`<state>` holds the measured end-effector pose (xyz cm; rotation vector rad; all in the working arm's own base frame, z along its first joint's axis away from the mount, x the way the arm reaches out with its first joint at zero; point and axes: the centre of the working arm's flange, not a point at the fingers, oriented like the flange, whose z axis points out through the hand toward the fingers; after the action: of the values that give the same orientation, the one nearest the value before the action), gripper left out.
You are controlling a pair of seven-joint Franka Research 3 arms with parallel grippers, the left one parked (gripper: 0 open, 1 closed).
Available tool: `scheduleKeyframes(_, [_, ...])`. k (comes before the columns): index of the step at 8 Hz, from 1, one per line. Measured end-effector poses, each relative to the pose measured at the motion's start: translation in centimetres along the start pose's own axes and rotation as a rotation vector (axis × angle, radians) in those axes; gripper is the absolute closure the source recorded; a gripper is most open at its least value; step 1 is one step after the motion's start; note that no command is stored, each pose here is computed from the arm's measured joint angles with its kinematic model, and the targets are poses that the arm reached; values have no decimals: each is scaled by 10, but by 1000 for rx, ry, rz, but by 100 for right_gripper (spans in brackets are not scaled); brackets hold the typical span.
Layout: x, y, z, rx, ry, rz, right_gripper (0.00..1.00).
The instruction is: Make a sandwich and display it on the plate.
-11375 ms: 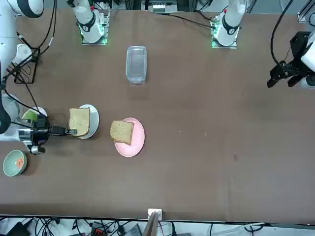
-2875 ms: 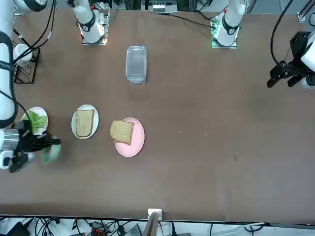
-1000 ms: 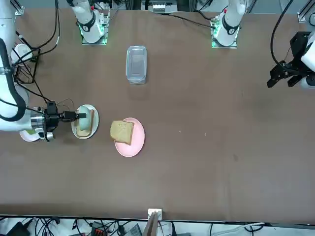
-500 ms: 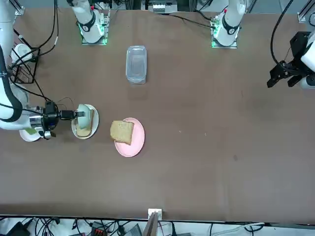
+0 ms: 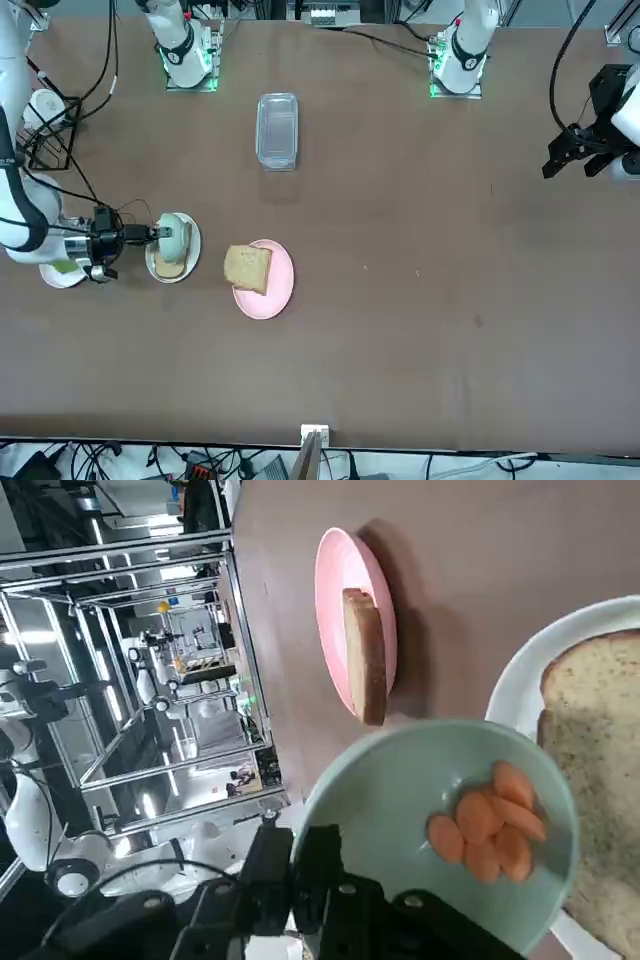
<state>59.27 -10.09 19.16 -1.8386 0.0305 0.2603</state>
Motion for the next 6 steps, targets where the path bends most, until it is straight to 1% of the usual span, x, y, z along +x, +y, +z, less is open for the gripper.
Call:
scheduleKeyframes(2, [-2, 0, -10, 16, 13, -10, 96])
scheduleKeyframes(5, [-7, 14, -17, 99, 42, -42, 96])
scheduleKeyframes(6, [-9, 20, -19, 112, 47, -43, 96])
